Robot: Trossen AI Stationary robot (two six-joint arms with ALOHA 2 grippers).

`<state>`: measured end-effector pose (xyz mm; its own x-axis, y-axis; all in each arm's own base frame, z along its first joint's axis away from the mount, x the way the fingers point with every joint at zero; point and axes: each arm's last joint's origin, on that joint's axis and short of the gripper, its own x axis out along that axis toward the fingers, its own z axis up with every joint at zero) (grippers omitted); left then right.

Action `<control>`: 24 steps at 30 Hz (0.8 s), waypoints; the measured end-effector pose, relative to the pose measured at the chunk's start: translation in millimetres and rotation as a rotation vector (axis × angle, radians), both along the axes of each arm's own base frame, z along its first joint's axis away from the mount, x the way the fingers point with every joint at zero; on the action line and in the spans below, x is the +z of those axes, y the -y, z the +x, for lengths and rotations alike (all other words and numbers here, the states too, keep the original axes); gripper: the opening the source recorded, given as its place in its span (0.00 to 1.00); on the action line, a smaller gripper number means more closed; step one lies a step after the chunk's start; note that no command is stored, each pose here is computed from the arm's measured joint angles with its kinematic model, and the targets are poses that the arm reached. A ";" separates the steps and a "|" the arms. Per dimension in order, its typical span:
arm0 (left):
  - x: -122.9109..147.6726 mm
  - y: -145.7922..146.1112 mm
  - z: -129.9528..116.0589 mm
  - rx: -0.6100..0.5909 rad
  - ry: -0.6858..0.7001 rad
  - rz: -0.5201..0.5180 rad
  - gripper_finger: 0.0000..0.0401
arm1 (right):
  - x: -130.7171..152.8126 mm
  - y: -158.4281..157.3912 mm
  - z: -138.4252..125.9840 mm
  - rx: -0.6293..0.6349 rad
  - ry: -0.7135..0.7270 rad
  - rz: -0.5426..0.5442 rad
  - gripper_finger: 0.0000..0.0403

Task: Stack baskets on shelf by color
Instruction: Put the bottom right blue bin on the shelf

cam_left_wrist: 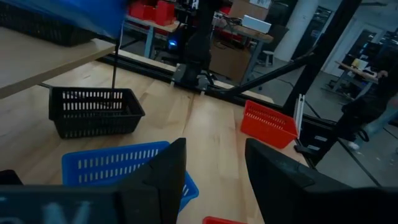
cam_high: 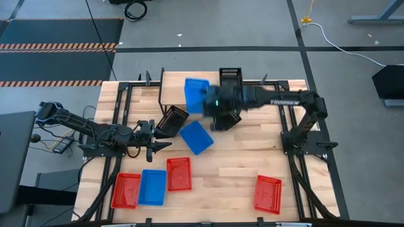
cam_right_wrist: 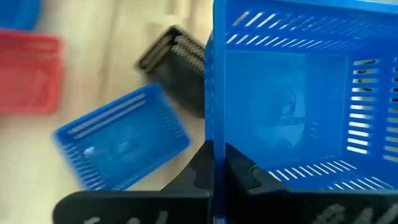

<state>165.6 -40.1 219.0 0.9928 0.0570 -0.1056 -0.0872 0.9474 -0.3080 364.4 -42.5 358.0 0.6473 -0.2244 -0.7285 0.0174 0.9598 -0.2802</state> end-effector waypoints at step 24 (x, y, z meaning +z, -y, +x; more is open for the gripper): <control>-0.1 -0.4 -0.1 0.013 -0.001 0.000 0.43 | -36.6 99.5 -15.6 -0.114 -0.016 0.102 0.03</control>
<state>165.5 -39.7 218.9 0.9919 0.0700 -0.1061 -0.0997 0.9462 -0.3077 348.8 -142.0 321.4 0.6094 -0.2206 -0.7615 0.1245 0.9752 -0.1829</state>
